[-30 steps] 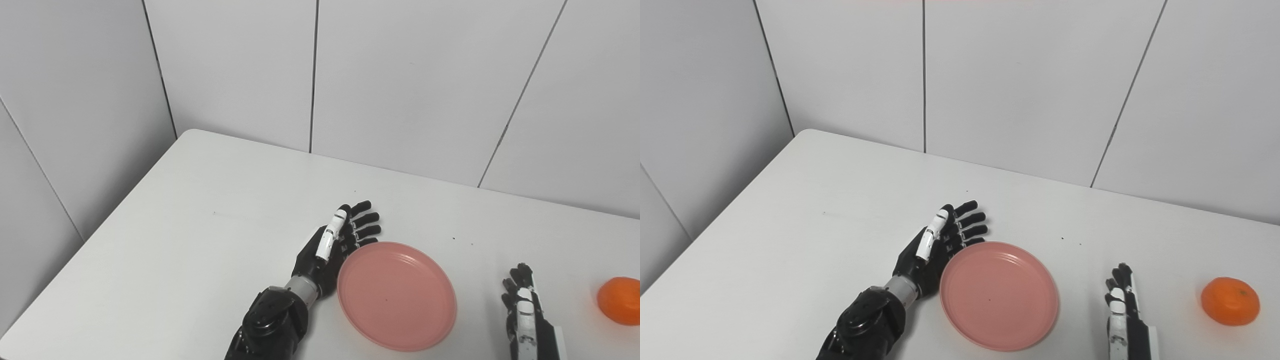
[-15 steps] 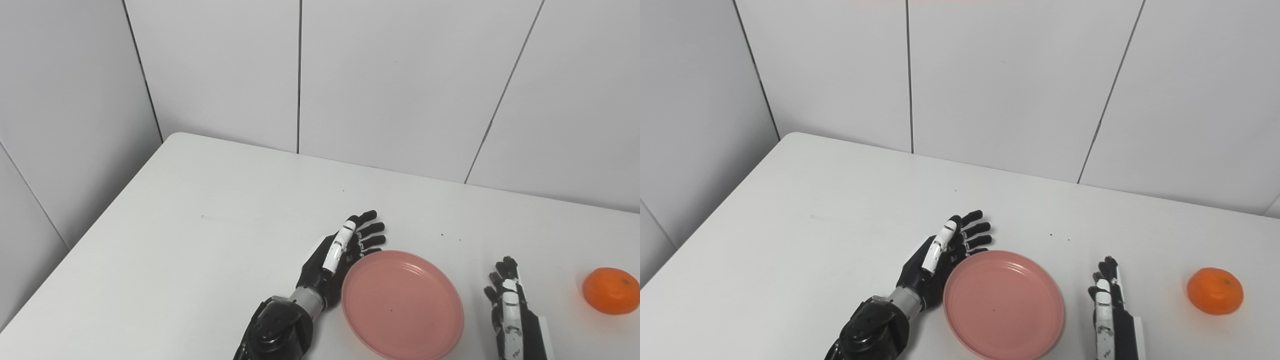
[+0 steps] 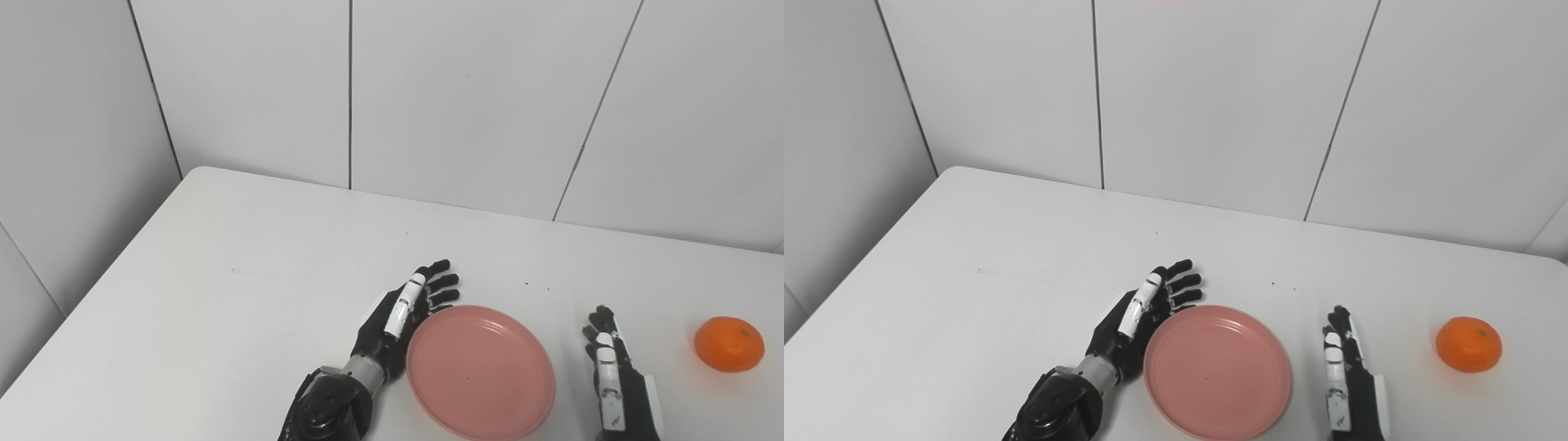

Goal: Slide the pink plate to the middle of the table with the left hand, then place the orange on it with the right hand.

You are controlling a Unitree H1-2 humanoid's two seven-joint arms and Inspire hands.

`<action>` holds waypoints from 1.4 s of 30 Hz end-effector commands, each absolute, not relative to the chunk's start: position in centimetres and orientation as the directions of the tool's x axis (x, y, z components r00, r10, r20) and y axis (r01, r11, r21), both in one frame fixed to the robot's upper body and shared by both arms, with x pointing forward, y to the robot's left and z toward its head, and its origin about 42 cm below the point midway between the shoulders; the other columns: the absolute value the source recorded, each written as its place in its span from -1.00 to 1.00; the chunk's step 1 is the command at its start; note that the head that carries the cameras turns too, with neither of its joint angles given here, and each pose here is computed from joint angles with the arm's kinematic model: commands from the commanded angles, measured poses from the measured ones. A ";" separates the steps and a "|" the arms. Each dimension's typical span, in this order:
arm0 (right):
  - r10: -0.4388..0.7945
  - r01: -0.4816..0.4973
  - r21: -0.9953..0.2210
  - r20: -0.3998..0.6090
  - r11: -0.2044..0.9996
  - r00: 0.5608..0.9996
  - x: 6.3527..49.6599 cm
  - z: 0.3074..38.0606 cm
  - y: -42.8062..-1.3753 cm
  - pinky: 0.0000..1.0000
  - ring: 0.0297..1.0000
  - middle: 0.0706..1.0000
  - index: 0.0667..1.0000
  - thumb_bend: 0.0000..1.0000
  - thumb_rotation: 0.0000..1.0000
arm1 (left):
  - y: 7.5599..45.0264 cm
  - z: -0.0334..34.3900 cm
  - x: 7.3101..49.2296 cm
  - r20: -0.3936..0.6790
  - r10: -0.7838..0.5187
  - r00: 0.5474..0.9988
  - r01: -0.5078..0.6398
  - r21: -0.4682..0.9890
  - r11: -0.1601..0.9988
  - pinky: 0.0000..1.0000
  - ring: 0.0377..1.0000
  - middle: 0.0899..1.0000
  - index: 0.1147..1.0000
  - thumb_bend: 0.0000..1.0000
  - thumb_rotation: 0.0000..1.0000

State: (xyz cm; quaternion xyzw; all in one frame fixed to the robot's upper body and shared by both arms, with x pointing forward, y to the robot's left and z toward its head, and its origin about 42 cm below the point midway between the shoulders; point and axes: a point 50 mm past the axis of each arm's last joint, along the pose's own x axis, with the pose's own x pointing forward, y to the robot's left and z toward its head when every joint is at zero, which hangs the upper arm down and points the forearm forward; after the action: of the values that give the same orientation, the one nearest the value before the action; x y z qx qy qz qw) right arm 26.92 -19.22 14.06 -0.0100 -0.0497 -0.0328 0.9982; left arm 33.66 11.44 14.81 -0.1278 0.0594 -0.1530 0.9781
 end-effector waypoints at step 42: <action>-0.106 0.192 -0.304 0.279 0.933 0.954 28.5 20.0 -19.8 0.64 0.73 0.77 0.77 0.00 1.00 | 17.0 13.9 33.4 -0.048 -0.288 0.956 0.253 -0.359 0.898 0.75 0.72 0.73 0.73 -0.30 1.00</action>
State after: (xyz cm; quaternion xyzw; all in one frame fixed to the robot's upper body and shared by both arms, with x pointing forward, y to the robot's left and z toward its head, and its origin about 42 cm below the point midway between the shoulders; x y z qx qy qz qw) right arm 28.10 -19.94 18.09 -0.1574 -0.0936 -0.0708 0.9805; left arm 33.49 16.92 14.34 -0.1740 0.0454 -0.1388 0.9739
